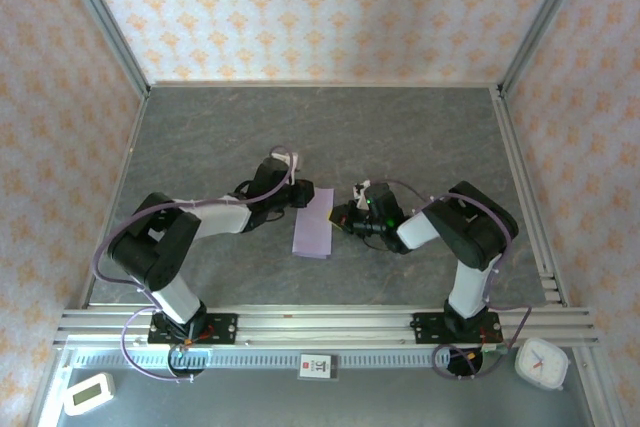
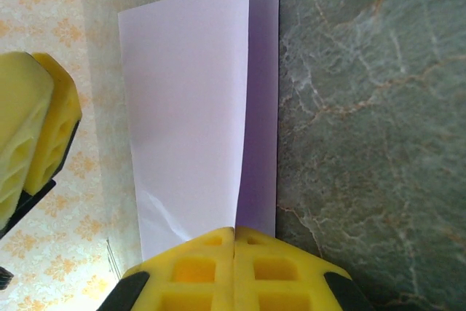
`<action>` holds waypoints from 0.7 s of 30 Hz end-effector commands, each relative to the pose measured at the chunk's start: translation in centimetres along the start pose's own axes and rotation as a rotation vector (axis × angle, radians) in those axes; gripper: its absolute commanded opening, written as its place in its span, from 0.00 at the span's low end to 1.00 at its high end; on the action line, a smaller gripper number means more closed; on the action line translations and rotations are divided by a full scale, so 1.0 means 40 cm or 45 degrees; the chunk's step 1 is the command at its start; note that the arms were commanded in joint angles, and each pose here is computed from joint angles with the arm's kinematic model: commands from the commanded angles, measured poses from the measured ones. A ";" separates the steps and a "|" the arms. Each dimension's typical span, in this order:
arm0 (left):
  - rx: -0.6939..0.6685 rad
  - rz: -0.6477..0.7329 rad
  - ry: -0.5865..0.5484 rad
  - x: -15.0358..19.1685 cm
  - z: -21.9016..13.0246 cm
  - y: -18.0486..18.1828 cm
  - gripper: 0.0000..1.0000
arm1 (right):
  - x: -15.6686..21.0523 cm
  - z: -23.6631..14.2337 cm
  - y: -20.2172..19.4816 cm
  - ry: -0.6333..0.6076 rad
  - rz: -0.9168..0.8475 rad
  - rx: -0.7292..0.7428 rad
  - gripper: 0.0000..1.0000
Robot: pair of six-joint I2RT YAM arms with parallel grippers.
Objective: Fold a paper plane with a square sheet of paper (pick it up from the middle)
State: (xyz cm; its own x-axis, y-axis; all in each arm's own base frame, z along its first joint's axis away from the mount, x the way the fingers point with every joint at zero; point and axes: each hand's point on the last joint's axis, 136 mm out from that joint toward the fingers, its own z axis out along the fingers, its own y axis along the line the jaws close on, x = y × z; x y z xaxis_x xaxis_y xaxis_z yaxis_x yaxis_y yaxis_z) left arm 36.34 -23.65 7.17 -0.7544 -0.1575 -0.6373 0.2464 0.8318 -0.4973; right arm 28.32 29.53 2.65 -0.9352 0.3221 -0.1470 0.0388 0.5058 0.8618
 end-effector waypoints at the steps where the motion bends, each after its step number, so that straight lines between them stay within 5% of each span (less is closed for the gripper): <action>1: 0.054 0.028 -0.025 -0.007 -0.007 -0.013 0.18 | 0.007 0.010 -0.038 -0.004 0.018 0.049 0.00; 21: -0.064 -0.017 0.052 0.096 0.026 0.083 0.18 | 0.022 0.011 -0.065 0.016 0.033 0.077 0.00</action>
State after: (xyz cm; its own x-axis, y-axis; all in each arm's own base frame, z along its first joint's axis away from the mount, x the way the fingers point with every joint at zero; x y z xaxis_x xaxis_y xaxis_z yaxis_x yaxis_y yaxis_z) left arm 34.35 -22.70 2.82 -0.7986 -0.1339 -0.5868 0.2188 0.8436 -0.4903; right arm 28.30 29.61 2.63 -0.9363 0.3196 -0.1456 0.0342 0.4957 0.8678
